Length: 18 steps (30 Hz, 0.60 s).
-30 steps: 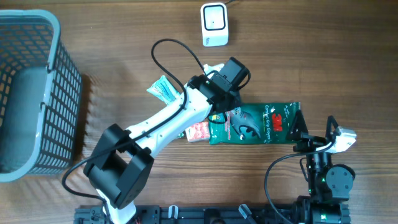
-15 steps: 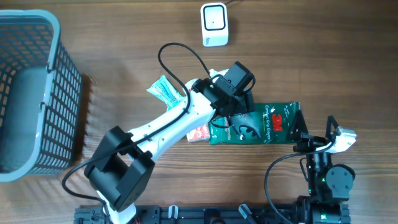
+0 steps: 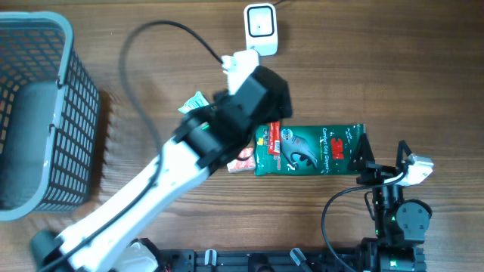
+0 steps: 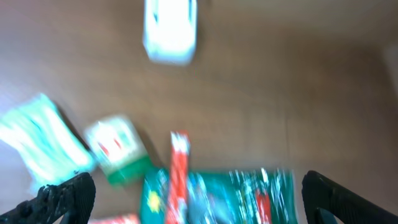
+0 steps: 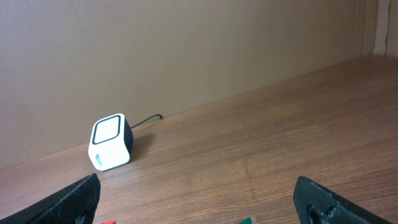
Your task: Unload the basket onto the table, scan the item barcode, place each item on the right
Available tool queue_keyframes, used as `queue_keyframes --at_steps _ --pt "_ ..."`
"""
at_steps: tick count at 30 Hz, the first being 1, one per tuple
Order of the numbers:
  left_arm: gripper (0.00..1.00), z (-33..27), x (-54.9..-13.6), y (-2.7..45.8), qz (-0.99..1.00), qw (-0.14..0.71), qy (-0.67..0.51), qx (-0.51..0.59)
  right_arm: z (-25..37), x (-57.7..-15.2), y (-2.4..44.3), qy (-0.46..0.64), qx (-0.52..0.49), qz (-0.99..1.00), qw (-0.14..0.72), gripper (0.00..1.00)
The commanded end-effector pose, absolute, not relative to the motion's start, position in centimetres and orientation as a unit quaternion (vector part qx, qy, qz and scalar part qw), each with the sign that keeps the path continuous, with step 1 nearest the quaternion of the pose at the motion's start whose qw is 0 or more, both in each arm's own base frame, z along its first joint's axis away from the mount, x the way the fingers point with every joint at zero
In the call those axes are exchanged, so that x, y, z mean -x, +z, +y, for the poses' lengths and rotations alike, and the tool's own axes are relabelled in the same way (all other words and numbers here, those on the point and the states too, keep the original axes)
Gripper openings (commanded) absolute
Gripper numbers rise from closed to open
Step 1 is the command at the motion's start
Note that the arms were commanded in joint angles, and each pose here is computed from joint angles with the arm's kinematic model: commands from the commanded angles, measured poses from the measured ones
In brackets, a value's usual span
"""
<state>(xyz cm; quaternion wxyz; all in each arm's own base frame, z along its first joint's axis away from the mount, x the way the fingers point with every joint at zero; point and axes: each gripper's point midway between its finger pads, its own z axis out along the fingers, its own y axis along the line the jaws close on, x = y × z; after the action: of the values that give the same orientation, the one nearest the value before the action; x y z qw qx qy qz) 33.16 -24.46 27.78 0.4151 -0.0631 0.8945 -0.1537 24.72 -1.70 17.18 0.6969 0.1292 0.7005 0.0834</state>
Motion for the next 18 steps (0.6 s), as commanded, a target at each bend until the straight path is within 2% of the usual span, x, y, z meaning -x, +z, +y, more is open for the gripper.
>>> queue_keyframes --at_steps 1,4,10,13,18 --pt "1.0 -16.8 -33.7 38.9 0.789 0.606 -0.042 0.093 -1.7 -24.7 17.4 0.079 -0.126 0.698 0.701 1.0" --pt "1.0 -12.1 -33.0 46.4 0.709 0.694 -0.007 0.126 -1.7 -24.7 17.4 0.078 -0.126 0.698 0.701 1.0" --pt "1.0 -2.5 -31.3 54.4 0.601 0.766 0.122 0.193 -1.7 -24.7 17.4 0.079 -0.126 0.698 0.701 1.0" --pt "1.0 0.2 -30.3 56.3 0.587 0.762 0.211 0.176 -1.7 -24.7 17.4 0.079 -0.126 0.698 0.701 1.0" --pt "1.0 6.0 -28.2 58.4 0.571 0.706 0.382 0.171 -1.7 -24.7 17.4 0.078 -0.126 0.698 0.701 1.0"
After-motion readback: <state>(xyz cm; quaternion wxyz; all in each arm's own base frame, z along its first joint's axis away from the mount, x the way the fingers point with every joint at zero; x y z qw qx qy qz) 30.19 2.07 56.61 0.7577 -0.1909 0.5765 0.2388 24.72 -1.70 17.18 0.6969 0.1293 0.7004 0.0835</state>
